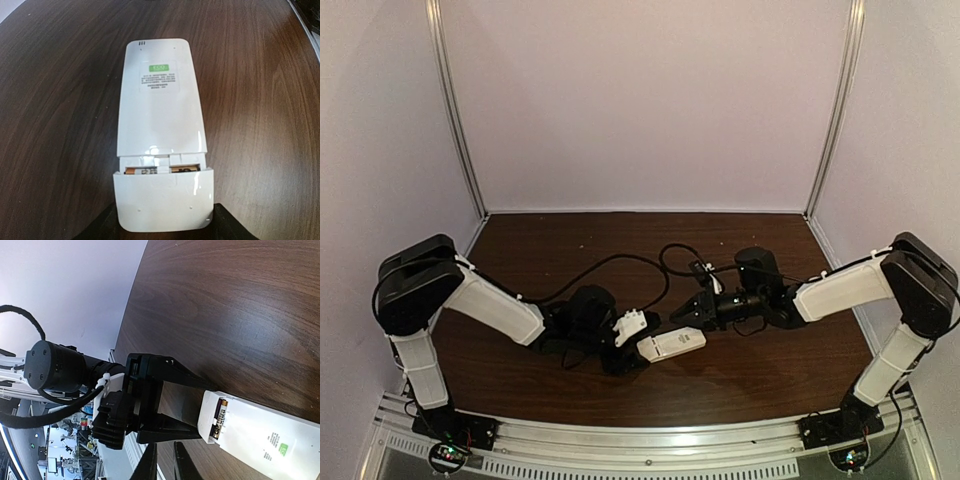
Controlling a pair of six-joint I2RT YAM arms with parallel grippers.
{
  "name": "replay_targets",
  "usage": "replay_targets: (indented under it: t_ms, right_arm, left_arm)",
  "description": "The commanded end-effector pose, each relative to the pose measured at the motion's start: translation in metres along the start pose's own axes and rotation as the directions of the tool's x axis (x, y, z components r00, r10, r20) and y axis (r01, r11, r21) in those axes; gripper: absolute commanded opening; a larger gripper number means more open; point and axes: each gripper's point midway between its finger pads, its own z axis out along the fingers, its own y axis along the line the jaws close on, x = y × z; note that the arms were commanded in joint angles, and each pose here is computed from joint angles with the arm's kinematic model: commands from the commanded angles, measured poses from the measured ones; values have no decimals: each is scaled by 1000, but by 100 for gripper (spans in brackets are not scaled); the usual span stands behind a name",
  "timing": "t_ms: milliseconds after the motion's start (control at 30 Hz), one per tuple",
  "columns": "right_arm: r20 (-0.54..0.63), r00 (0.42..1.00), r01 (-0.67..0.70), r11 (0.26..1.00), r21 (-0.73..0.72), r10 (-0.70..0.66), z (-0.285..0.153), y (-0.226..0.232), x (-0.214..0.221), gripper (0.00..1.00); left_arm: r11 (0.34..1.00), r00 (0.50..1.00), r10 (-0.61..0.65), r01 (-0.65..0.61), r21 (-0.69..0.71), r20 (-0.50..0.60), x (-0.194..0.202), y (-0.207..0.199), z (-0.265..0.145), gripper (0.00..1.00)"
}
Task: Load the batteries into the remote control
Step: Load the battery cover onto the remote control without the battery cover.
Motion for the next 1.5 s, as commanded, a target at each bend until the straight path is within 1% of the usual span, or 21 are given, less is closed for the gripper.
replay_targets:
  t_ms: [0, 200, 600, 733, 1333, 1400, 1467]
  right_arm:
    - [-5, 1000, 2, 1000, -19, -2, 10, 4, 0, 13]
    - [-23, 999, -25, 999, -21, 24, 24, -3, 9, 9]
    - [-65, 996, -62, 997, -44, 59, 56, -3, 29, 5]
    - [-71, 995, -70, 997, -27, 68, 59, -10, 31, 5]
    - [-113, 992, -52, 997, 60, 58, 75, -37, 40, 4]
    - [-117, 991, -49, 996, 79, 58, 75, -42, 42, 4]
    - [-119, 991, -51, 994, 93, 62, 75, -46, 44, 4]
  left_arm:
    - [1000, 1000, 18, -18, -5, -21, -3, 4, 2, 61]
    - [1000, 997, 18, -17, 10, -72, 8, 3, 7, 63]
    - [1000, 997, 22, -21, 11, -70, 5, 4, 8, 62]
    - [1000, 997, 25, -25, 11, -75, 3, 5, 8, 60]
    - [999, 995, 35, -34, 21, -88, -4, 4, 9, 59]
    - [999, 995, 34, -33, 21, -92, -4, 4, 9, 60]
    - [999, 995, 34, -33, 22, -94, -4, 4, 8, 63]
